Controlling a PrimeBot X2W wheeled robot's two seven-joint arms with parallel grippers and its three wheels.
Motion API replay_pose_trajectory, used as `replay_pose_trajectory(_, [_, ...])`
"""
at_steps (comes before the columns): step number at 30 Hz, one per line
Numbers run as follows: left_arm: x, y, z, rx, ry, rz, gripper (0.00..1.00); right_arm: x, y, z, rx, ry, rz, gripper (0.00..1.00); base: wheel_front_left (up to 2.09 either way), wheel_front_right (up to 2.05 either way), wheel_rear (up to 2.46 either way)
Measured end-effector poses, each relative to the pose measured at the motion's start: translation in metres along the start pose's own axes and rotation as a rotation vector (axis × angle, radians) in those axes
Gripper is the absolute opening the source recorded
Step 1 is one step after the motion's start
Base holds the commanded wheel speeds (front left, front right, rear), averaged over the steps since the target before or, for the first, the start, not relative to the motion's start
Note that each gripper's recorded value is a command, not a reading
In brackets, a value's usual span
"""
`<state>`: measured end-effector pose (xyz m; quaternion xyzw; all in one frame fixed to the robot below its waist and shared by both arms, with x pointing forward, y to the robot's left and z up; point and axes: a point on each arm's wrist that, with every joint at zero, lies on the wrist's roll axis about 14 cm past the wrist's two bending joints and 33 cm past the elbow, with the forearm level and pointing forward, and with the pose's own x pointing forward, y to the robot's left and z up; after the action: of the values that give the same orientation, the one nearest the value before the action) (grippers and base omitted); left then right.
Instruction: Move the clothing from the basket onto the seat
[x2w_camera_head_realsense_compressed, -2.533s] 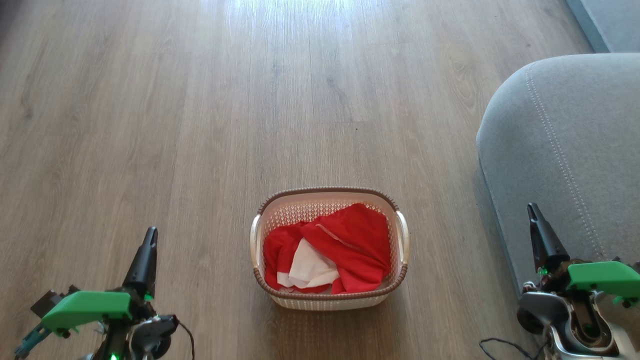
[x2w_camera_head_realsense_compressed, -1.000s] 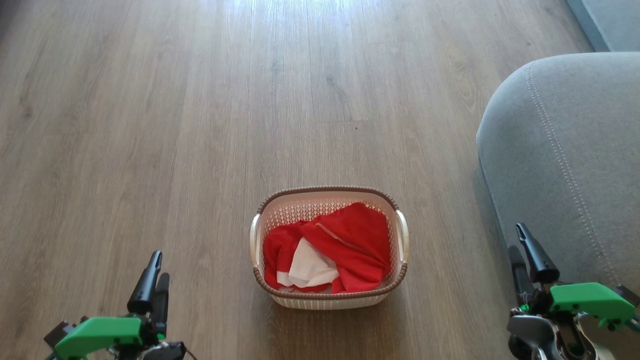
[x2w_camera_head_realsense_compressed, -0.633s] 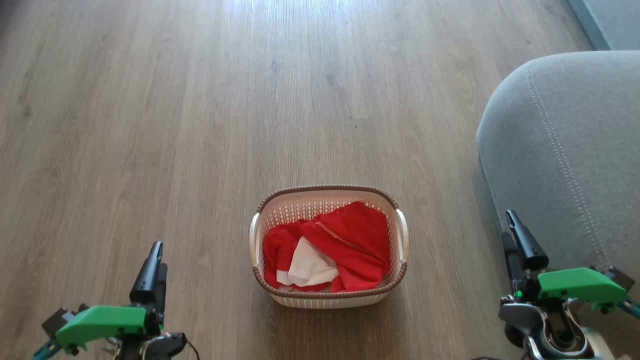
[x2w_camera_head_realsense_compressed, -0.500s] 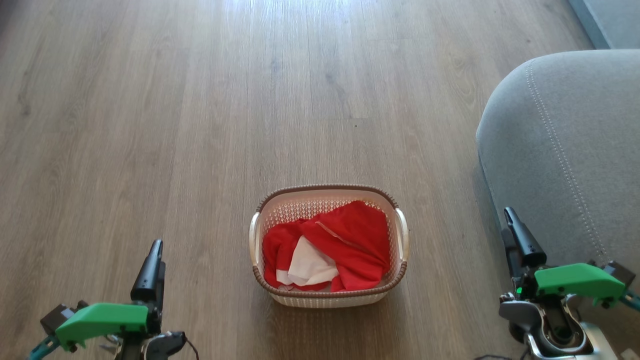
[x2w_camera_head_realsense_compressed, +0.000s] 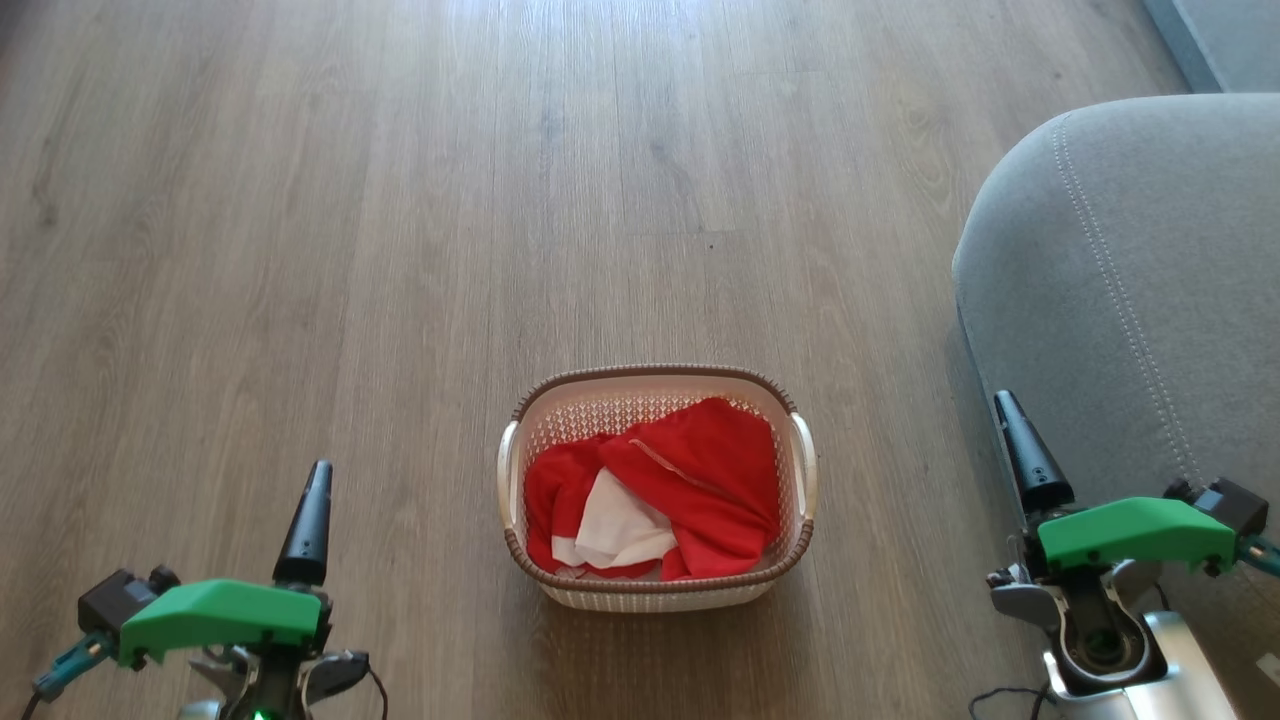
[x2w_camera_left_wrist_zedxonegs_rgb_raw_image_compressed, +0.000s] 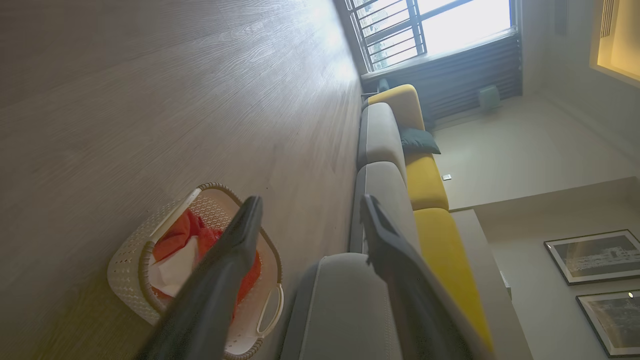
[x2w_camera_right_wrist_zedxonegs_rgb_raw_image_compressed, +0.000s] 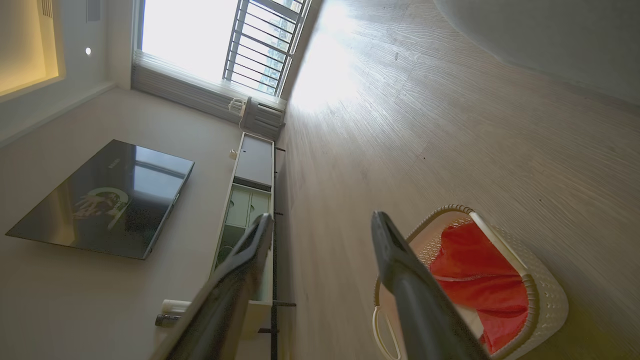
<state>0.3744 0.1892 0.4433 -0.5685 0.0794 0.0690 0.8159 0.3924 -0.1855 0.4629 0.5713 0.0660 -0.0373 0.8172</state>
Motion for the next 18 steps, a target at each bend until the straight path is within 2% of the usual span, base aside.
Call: replay_pose_trajectory(18, [0.007, -0.004, 0.003, 0.31, -0.015, -0.008, 1.0, 0.011, 0.008, -0.002, -0.288, 0.003, 0.022, 1.0, 0.0, 0.0, 0.0])
